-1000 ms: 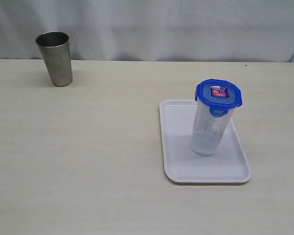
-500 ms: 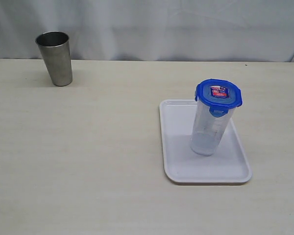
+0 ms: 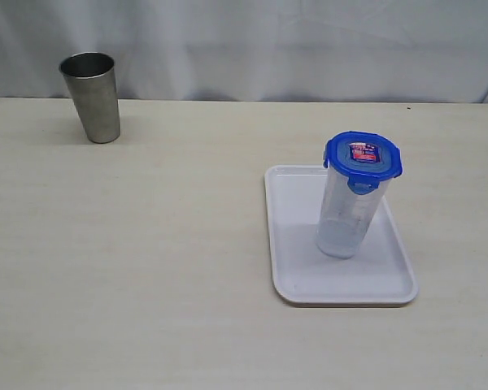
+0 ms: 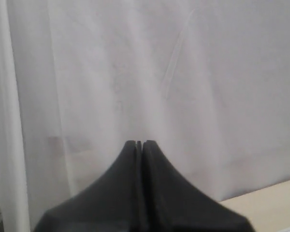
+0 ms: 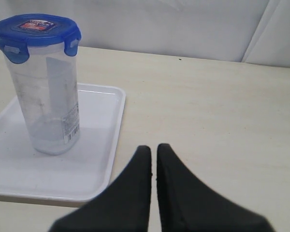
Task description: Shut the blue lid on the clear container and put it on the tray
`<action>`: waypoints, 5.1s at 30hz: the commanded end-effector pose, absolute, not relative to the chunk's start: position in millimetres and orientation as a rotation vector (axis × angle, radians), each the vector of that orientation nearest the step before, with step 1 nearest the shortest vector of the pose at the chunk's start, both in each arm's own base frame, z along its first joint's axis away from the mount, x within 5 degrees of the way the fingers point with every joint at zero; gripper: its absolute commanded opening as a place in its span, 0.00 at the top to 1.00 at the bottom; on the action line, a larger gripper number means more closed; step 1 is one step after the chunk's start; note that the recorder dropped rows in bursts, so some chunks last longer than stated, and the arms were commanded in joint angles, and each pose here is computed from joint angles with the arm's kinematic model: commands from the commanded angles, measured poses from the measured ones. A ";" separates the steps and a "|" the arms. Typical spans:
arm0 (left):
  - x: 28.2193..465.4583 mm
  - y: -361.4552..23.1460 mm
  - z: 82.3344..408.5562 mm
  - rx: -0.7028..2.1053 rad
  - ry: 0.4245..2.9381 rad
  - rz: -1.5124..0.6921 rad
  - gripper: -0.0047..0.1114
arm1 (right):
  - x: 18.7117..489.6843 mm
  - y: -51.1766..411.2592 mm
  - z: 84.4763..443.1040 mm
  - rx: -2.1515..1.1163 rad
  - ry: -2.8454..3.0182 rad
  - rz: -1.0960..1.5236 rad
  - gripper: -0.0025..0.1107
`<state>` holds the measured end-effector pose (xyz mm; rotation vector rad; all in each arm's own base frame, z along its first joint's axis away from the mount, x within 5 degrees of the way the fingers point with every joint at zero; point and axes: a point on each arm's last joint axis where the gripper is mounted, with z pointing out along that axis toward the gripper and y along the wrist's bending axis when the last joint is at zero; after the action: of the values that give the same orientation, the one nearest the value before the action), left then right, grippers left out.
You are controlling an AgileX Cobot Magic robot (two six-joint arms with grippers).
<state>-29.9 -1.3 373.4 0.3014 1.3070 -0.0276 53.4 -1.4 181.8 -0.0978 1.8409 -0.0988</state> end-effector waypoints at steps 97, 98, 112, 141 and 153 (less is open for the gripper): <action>54.2 -1.1 185.2 0.168 1.786 0.086 0.96 | 53.5 -1.2 182.3 0.038 1.826 0.005 0.94; 54.2 -1.1 185.2 0.168 1.786 0.086 0.96 | 53.5 -1.2 182.1 0.039 1.827 0.006 0.94; 54.2 -1.1 185.2 0.168 1.786 0.086 0.96 | 53.5 -1.2 182.3 0.039 1.825 0.006 0.94; 54.2 -1.1 185.2 0.168 1.786 0.086 0.96 | 53.5 -1.2 182.3 0.037 1.826 0.004 0.94; 54.2 -1.1 185.2 0.168 1.786 0.086 0.96 | 53.5 -1.2 182.3 0.037 1.826 0.004 0.94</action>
<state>54.2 -1.2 186.8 0.1720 1.7855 0.0858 53.4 -1.1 181.8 0.0309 1.8422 0.0027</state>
